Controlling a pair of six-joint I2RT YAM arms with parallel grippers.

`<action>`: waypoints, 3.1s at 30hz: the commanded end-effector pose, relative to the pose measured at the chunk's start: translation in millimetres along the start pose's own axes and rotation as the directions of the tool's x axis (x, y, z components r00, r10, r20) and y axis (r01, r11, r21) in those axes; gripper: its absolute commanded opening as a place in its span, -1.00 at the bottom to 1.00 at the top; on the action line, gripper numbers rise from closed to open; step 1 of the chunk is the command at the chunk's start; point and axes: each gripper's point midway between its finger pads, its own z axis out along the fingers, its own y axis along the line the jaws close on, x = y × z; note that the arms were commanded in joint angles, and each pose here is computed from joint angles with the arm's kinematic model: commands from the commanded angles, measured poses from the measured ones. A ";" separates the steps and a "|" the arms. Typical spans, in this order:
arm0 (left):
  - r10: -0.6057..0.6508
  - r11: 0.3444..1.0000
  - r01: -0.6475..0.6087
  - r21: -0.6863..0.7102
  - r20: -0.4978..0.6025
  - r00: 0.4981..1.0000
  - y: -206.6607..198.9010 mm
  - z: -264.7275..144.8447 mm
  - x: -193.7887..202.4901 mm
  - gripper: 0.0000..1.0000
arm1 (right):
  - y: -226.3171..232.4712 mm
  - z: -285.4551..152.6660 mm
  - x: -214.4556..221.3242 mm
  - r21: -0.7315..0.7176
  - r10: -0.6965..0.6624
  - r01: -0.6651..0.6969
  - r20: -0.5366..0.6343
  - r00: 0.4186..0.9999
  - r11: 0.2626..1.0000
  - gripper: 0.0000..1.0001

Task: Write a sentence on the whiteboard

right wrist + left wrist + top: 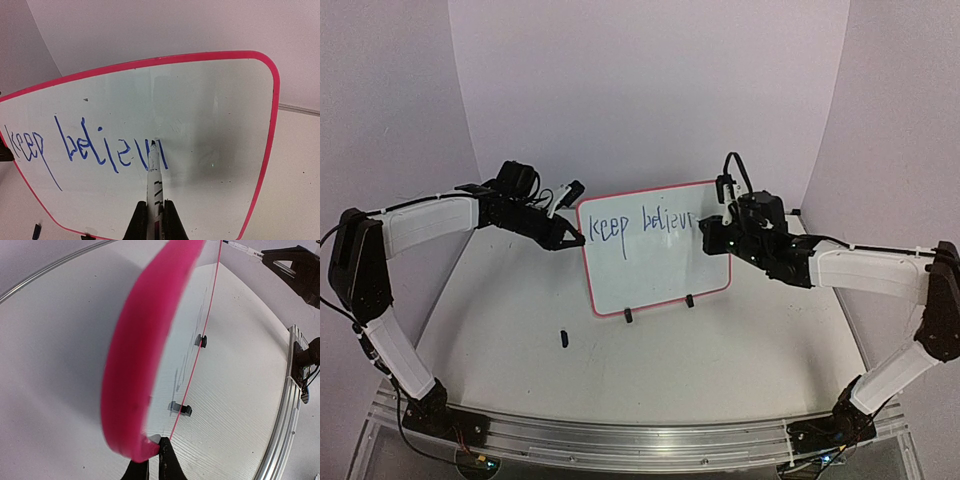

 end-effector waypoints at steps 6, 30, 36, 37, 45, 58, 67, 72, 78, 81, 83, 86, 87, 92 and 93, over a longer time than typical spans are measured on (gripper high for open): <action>-0.007 0.999 -0.002 -0.048 -0.165 0.986 9.6 18.8 45.3 -1.00 | 2.1 2.2 -25.4 0.009 -0.001 0.000 0.066 0.998 1.000 -1.00; -0.004 0.999 -0.004 -0.049 -0.165 0.986 8.9 17.9 44.9 -1.00 | 1.6 2.8 -28.6 0.014 0.001 -0.002 0.080 0.997 1.000 -1.00; -0.005 0.999 -0.003 -0.050 -0.164 0.986 9.3 17.9 44.8 -1.00 | -3.6 -13.4 -31.5 0.015 0.018 -0.019 0.104 0.994 1.000 -1.00; -0.005 0.999 -0.003 -0.050 -0.164 0.986 9.3 17.9 44.7 -1.00 | -6.5 -14.1 -29.2 0.028 0.018 -0.021 0.102 0.995 0.999 -1.00; -0.007 0.999 -0.001 -0.049 -0.166 0.986 9.4 18.3 45.3 -1.00 | -10.6 -4.1 -16.0 0.057 0.008 -0.012 0.068 0.998 0.998 -1.00; -0.004 0.999 -0.004 -0.048 -0.163 0.987 8.5 17.5 44.2 -1.00 | -17.2 7.3 -9.1 0.083 0.010 -0.013 0.046 0.999 0.996 -1.00; -0.003 0.999 -0.005 -0.048 -0.161 0.987 8.0 17.2 43.6 -1.00 | -22.9 2.1 9.3 0.090 0.035 -0.036 0.010 0.999 0.995 -1.00; -0.002 0.999 -0.005 -0.046 -0.162 0.987 7.8 17.4 43.8 -1.00 | -23.4 -0.3 17.3 0.081 0.045 -0.044 -0.006 0.999 0.996 -1.00; -0.002 0.999 -0.006 -0.048 -0.161 0.987 7.8 16.9 43.4 -1.00 | -22.5 -2.0 10.4 0.080 0.041 -0.042 0.008 0.999 0.996 -1.00; -0.002 0.999 -0.005 -0.048 -0.162 0.987 7.9 17.1 43.7 -1.00 | -17.9 -3.8 -3.8 0.064 0.036 -0.038 0.035 0.999 0.997 -1.00; -0.003 0.999 -0.005 -0.048 -0.162 0.987 7.7 16.9 43.8 -1.00 | -15.8 -5.0 -10.0 0.057 0.033 -0.036 0.047 0.998 0.998 -1.00; -0.003 0.999 -0.005 -0.049 -0.162 0.987 7.9 16.6 43.5 -1.00 | -12.8 -8.3 -20.6 0.044 0.033 -0.036 0.071 0.997 0.998 -1.00; -0.002 0.999 -0.006 -0.049 -0.161 0.987 7.8 16.5 43.4 -1.00 | -11.3 -9.8 -24.1 0.039 0.031 -0.035 0.079 0.996 0.999 -1.00; 0.000 0.999 -0.008 -0.050 -0.162 0.987 8.0 16.6 43.5 -1.00 | -11.0 -10.5 -30.3 0.041 0.021 -0.025 0.093 0.995 0.999 -1.00; 0.000 0.999 -0.008 -0.049 -0.161 0.987 7.9 16.5 43.3 -1.00 | -11.0 -9.6 -30.6 0.042 0.020 -0.024 0.094 0.995 0.999 -1.00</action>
